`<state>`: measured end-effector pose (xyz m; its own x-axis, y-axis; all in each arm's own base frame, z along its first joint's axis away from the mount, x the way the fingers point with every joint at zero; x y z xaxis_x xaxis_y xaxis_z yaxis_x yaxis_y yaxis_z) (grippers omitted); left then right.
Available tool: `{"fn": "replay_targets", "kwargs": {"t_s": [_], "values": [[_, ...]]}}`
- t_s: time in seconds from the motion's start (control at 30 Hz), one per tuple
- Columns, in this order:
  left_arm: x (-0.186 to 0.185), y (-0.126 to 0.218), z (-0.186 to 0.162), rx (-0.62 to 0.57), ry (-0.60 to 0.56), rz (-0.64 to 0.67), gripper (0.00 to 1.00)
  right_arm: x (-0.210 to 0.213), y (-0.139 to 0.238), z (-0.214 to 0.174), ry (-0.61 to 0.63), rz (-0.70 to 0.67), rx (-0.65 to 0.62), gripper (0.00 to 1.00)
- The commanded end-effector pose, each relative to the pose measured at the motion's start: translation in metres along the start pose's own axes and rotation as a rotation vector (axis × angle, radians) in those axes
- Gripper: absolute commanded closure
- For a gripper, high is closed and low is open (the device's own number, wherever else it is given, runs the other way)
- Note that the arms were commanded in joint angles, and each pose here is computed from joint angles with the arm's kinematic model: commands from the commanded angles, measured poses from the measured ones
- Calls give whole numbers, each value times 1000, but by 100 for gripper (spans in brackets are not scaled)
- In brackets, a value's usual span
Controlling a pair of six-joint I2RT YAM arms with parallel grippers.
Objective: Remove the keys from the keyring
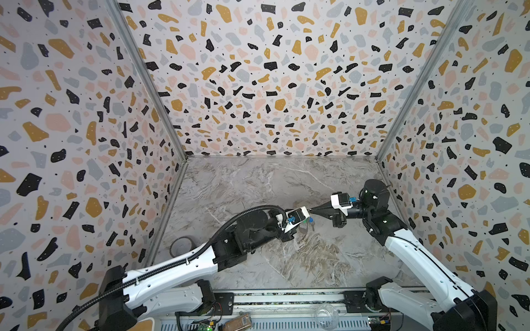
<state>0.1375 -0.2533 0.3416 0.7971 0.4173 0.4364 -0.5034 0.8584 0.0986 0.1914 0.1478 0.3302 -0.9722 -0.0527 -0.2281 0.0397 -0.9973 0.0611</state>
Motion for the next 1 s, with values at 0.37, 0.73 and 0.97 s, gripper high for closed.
{"fn": "replay_targets", "kwargs": {"t_s": [0.37,0.73,0.97], "values": [[5,0,19,-68,-22,45,81,11,2,11,26,36,-21,100],[3,0,16,-68,-19,32,84,11,-2,12,17,53,-16,100],[2,0,18,-78,-20,15,92,11,-4,13,22,53,-12,100]]}}
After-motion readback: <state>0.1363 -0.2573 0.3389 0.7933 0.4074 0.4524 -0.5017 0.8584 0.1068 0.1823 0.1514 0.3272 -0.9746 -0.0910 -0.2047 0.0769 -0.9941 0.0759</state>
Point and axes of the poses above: each gripper's point midway between its finger pads, its own y axis back along the fingers, its own x axis along the line the jaws close on, z = x × y, the point moved 10 cm from there along y, back along the fingers, and after that the axes turned 3 degrees about -y, right-handed, at the moved point
